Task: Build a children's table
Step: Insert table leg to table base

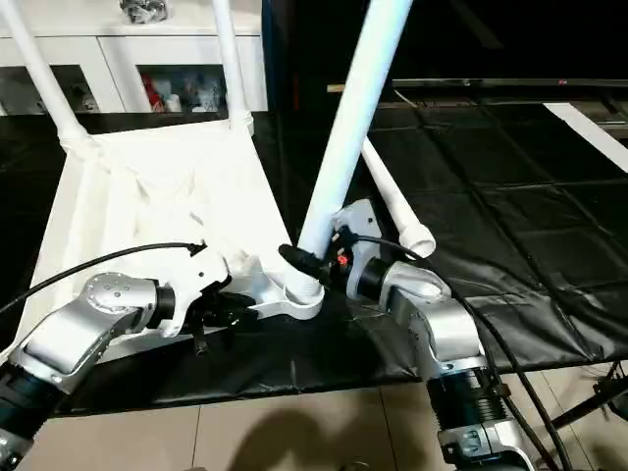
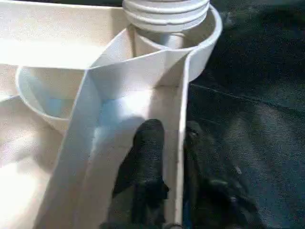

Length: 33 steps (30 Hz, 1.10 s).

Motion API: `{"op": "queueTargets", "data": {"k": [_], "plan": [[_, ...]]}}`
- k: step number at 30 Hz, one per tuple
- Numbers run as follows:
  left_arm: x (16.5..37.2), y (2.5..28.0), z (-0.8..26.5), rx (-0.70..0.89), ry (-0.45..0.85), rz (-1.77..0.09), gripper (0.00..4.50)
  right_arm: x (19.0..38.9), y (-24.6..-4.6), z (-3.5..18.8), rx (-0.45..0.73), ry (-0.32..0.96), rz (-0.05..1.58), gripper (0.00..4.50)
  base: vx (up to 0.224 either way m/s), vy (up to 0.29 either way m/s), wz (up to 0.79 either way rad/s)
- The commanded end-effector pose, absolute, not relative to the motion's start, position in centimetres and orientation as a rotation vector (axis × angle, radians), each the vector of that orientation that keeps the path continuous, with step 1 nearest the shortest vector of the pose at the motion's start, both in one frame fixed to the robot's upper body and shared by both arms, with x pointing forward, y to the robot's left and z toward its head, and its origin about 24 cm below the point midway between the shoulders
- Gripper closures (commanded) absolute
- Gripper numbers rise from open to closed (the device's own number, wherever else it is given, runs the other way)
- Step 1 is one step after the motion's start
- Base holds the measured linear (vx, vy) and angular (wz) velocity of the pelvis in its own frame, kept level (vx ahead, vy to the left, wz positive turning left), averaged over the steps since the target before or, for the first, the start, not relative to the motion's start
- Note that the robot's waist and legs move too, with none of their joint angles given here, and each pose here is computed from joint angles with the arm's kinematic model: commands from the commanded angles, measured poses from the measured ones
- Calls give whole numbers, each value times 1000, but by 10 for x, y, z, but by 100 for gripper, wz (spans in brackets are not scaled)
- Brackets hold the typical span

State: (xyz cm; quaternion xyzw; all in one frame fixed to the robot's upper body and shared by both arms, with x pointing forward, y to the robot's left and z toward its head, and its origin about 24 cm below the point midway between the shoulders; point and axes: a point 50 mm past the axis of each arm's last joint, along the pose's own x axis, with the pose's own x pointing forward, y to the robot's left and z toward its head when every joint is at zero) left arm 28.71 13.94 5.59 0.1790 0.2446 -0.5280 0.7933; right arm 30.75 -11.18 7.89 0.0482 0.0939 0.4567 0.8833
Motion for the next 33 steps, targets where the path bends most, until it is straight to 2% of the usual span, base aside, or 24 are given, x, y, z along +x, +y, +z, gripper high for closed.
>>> {"op": "queueTargets", "data": {"k": [1, 8, 18, 27, 33], "plan": [[289, 143, 54, 427, 545, -1125, 403, 305, -113, 77, 79, 207, 960, 259, 0, 0, 0], [291, 142, 56, 377, 520, -1149, 450, 303, -111, 71, 21, 257, 1009, 259, 0, 0, 0], [291, 141, 56, 336, 517, -1191, 450, 309, -108, 62, -22, 303, 1034, 259, 0, 0, 0], [301, 144, 57, 348, 497, -1194, 450, 318, -108, 52, -56, 356, 1060, 259, 0, 0, 0], [316, 146, 60, 384, 443, -1109, 450, 328, -111, 52, -72, 346, 1031, 259, 0, 0, 0]]}}
